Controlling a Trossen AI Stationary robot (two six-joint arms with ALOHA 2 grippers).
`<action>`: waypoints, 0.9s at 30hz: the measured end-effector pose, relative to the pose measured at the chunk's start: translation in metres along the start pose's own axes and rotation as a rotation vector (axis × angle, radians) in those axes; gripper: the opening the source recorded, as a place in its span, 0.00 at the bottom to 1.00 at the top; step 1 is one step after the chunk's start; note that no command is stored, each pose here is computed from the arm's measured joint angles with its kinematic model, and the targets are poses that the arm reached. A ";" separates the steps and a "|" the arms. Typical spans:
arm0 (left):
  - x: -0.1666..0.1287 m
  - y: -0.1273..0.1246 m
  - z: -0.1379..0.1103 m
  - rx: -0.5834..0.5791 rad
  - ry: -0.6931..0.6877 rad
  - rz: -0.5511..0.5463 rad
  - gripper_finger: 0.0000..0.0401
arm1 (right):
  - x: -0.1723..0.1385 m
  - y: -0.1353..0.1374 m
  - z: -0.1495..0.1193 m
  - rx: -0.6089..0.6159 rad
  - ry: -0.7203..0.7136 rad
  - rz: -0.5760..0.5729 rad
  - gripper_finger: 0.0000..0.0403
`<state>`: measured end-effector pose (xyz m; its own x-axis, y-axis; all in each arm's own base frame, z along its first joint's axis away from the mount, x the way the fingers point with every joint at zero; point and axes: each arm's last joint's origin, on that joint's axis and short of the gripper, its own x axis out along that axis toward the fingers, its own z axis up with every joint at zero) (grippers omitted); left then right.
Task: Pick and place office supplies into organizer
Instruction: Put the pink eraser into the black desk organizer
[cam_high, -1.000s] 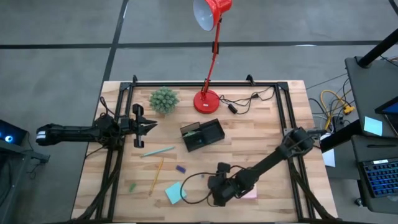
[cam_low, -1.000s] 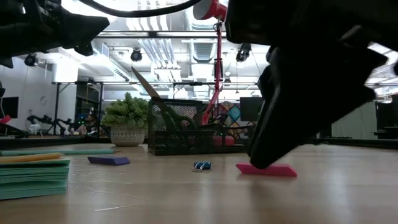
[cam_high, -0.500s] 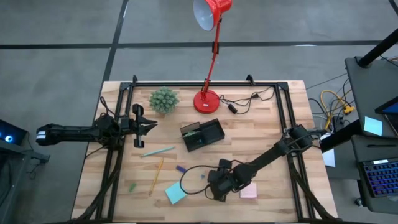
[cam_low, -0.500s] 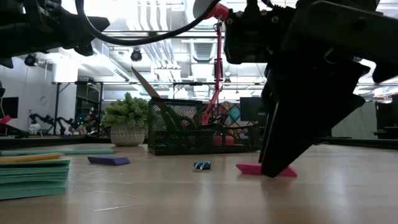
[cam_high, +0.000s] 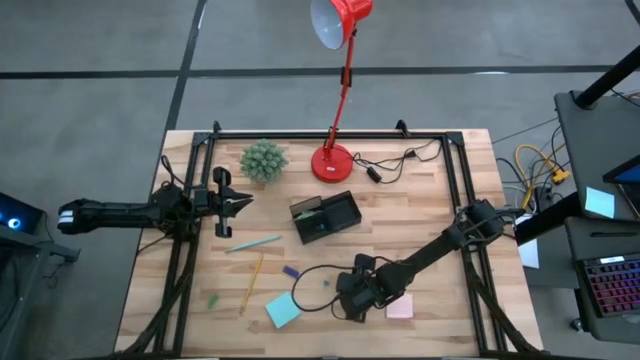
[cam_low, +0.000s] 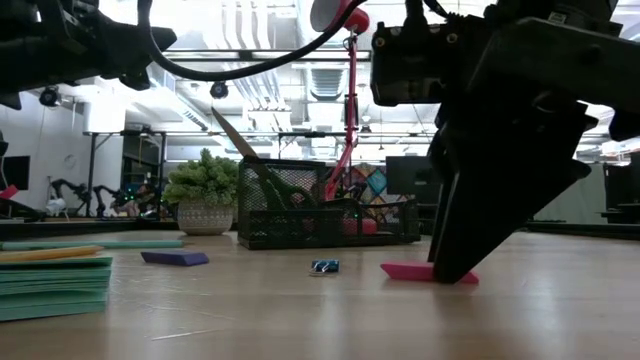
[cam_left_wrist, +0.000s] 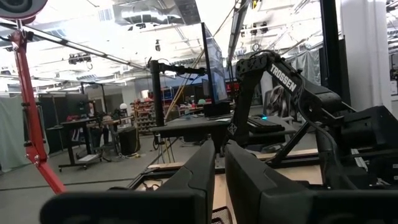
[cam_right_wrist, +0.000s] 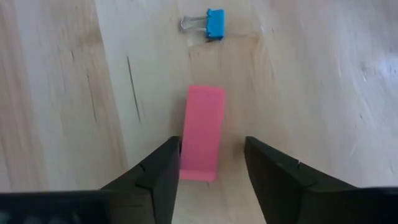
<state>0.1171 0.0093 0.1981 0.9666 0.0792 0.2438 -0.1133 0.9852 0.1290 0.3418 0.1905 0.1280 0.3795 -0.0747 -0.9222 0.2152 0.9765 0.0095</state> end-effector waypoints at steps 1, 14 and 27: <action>0.000 0.000 0.000 0.000 0.000 0.000 0.06 | 0.000 0.000 0.000 -0.001 0.003 -0.001 0.41; 0.000 0.000 0.000 0.000 0.000 0.001 0.06 | 0.001 0.000 -0.002 -0.086 0.040 0.031 0.29; 0.000 0.000 0.000 0.000 0.000 0.000 0.06 | 0.001 -0.001 -0.002 -0.093 0.043 0.032 0.15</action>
<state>0.1171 0.0093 0.1981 0.9666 0.0796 0.2438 -0.1137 0.9851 0.1291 0.3405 0.1896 0.1261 0.3454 -0.0364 -0.9378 0.1181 0.9930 0.0050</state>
